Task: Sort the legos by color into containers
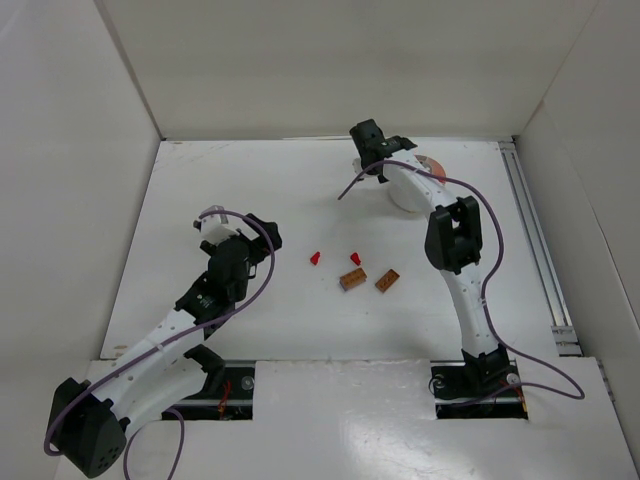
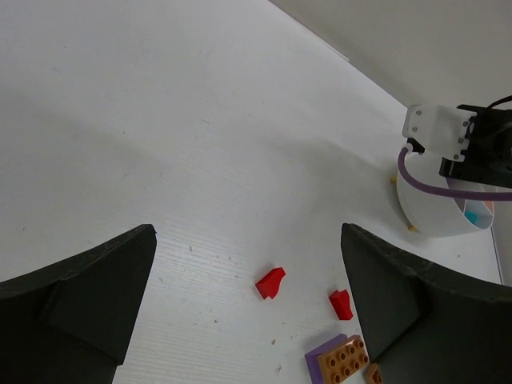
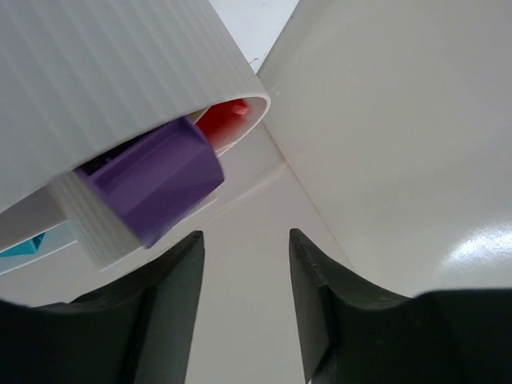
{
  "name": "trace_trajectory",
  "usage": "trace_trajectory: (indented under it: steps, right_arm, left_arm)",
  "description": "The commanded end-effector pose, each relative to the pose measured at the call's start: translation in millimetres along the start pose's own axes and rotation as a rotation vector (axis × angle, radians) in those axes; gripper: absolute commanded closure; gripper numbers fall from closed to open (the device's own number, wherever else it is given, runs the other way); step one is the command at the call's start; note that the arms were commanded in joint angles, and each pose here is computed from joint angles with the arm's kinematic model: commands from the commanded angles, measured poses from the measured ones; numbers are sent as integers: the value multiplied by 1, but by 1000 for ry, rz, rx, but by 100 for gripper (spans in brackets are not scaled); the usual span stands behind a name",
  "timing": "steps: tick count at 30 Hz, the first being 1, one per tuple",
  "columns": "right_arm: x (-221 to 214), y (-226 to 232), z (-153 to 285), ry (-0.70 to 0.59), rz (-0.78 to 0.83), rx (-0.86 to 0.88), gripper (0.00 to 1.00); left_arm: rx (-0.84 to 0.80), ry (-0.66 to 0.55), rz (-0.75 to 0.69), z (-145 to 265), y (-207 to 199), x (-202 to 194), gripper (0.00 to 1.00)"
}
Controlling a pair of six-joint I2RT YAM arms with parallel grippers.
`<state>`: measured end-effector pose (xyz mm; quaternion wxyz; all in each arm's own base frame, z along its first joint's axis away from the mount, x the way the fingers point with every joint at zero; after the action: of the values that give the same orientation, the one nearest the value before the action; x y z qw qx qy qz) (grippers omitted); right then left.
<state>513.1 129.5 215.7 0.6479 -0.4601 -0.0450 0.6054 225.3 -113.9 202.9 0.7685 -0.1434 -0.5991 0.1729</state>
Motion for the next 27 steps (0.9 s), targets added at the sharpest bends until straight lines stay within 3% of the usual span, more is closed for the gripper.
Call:
trace_trajectory:
  steps: [1,5,8,12,17,19,21,22,24,25,27]
  right_arm:
    - [-18,-17,18,9,-78,-67,47]
    - [-21,-25,28,-6,-109,-100,45]
    - [-38,-40,46,-28,-212,-167,42]
    - [-66,-66,86,-157,-399,-257,34]
    - [-112,-68,111,-460,-803,-257,7]
    - [-129,-39,116,-557,-994,-179,0]
    - [-135,-23,121,-686,-1116,-167,0]
    - [-140,12,127,-718,-1182,-126,0]
    - [-142,32,138,-858,-1257,-130,0]
    - [-149,62,141,-895,-1313,-95,0]
    - [-148,78,151,-1054,-1308,-60,0]
  left_arm:
    - [-26,-27,29,0,-5,8,1]
    - [-33,-22,20,1,-5,7,1]
    - [-62,-23,6,3,-9,12,1]
    - [-115,29,-54,2,-19,12,1]
    - [-235,150,-161,-1,-38,4,1]
    - [-268,238,-213,-8,-46,-6,1]
    - [-272,292,-265,-15,-49,-18,1]
    - [-261,360,-320,-22,-47,-36,1]
    - [-297,410,-403,-26,-57,-49,5]
    - [-322,456,-493,-33,-55,-62,9]
    - [-403,476,-516,-36,-64,-73,11]
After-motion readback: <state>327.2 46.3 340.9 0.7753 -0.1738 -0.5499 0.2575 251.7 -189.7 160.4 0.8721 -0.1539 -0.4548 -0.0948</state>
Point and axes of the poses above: each gripper's point midway between its finger pads, its own z axis back along the fingers, its own y axis along the line the jaws close on, x = y × z, the point moved 7 cm from there along z, back along the fingers, and after that the axes turned 9 degrees about -z, right-handed, at the moved point
